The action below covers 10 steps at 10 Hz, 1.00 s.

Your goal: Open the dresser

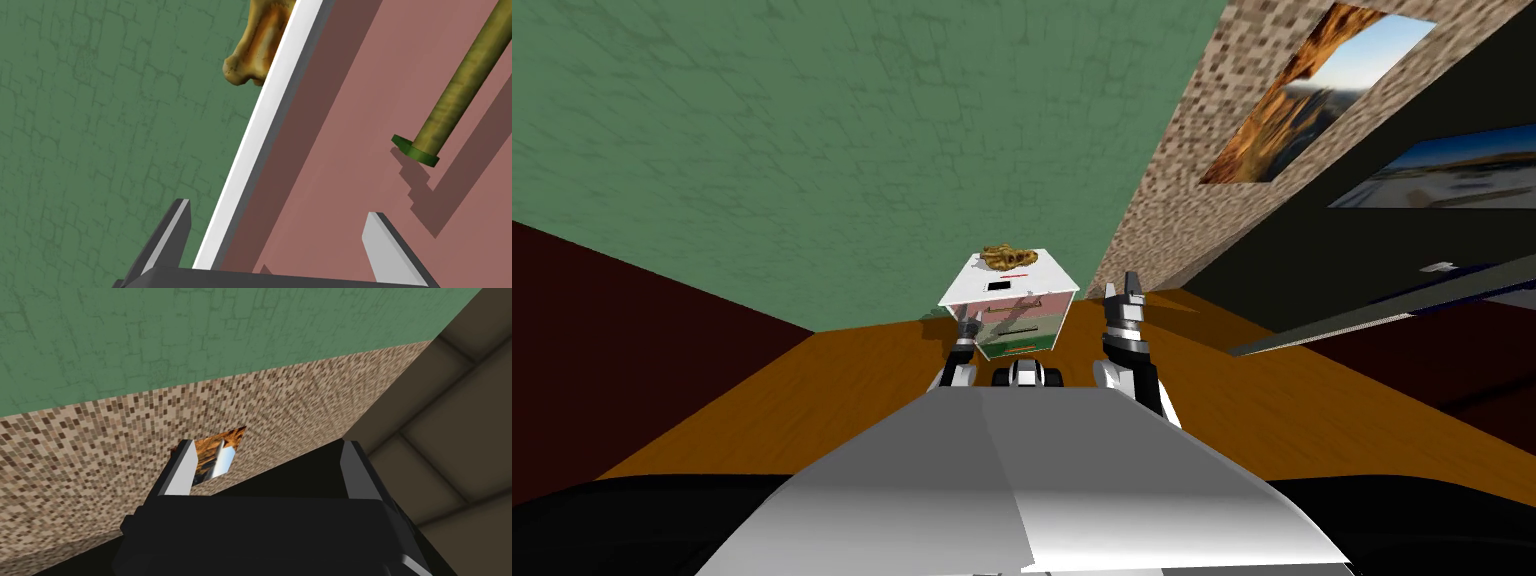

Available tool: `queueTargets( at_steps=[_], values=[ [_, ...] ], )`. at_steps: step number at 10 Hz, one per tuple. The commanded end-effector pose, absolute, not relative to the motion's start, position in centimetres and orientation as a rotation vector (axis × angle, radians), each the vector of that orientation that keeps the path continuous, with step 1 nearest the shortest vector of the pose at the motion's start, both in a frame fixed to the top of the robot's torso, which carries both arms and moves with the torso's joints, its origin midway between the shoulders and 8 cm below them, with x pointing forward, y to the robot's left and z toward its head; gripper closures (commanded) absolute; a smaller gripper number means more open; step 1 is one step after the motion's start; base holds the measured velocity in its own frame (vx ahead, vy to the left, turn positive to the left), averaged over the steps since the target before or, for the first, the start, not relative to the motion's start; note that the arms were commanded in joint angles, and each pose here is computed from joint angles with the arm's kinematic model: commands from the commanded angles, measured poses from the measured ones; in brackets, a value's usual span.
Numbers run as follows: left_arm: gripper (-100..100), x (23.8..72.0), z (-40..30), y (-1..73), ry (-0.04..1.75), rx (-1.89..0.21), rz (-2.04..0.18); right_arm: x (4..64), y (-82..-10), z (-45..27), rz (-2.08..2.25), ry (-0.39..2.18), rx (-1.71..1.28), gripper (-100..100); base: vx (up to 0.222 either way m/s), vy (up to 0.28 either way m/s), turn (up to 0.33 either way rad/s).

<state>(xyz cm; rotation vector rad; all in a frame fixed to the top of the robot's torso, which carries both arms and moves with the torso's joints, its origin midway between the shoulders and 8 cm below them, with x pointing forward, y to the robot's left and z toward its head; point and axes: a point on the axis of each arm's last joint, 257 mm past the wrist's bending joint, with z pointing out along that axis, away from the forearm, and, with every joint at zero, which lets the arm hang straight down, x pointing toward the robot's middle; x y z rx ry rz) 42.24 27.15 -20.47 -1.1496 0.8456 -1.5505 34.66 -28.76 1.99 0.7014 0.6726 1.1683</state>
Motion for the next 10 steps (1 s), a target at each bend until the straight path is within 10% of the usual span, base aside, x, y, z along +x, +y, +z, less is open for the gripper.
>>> queueTargets(
  at_steps=[1,10],
  values=[
    [-100,42.4,-22.8,27.6,0.855,-1.201,-1.542,34.7,-28.8,2.0,1.168,0.673,0.701,0,0.042,-0.148,0.142],
    [-100,43.0,-25.7,29.5,0.897,-1.269,-1.508,34.7,-28.8,2.0,1.168,0.673,0.701,0,0.035,-0.116,0.085]
  ],
)
